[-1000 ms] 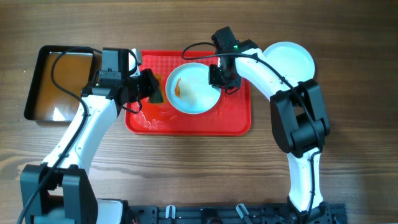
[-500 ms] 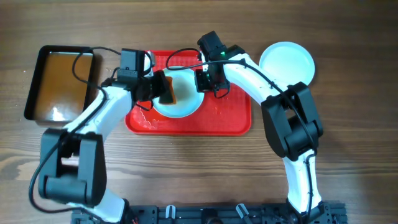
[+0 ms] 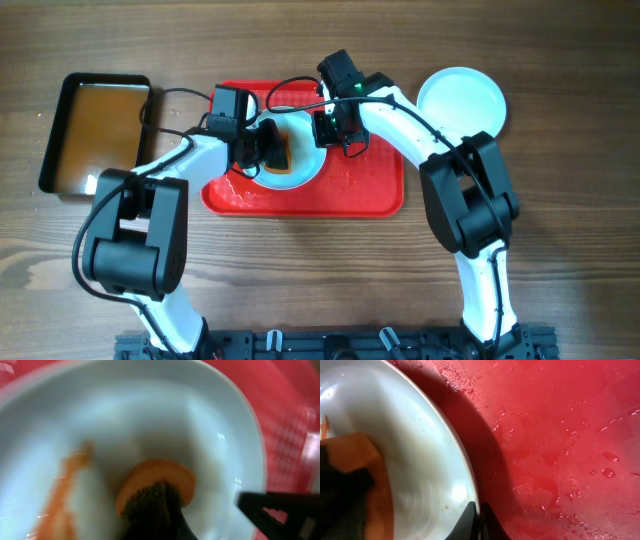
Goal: Clean dirty plates on tray and stack at the side
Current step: 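Scrub the plate held by the right gripper with the left sponge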
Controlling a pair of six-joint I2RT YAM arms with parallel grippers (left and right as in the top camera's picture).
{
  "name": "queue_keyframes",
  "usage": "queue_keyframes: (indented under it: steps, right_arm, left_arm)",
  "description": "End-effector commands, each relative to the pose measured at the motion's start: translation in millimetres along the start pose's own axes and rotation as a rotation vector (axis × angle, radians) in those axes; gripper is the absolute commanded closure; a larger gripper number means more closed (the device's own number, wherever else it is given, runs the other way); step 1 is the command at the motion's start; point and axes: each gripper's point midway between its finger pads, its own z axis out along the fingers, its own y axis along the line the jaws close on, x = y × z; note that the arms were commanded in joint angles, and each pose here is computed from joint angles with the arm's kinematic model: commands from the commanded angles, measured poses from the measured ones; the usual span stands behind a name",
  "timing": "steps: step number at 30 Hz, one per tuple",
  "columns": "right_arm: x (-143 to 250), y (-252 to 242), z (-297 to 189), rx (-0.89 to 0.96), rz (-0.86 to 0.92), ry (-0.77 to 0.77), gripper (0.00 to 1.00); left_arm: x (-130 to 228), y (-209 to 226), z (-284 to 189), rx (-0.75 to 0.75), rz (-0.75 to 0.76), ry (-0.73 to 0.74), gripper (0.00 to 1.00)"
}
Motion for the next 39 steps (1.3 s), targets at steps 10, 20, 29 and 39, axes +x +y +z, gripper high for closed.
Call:
queue_keyframes:
  steps: [10, 20, 29, 39]
  right_arm:
    - [11, -4, 12, -0.009, -0.001, 0.045, 0.96]
    - [8, -2, 12, -0.016, -0.002, 0.036, 0.96]
    - [9, -2, 12, -0.015, -0.002, 0.039, 0.96]
    - [9, -3, 12, -0.014, -0.002, 0.040, 0.96]
  left_arm:
    - [-66, 83, -58, -0.615, 0.226, -0.356, 0.96]
    - [-47, -31, -85, -0.091, 0.197, -0.314, 0.96]
    - [14, 6, -5, -0.110, 0.080, 0.003, 0.96]
    - [-20, 79, -43, -0.607, 0.325, -0.149, 0.96]
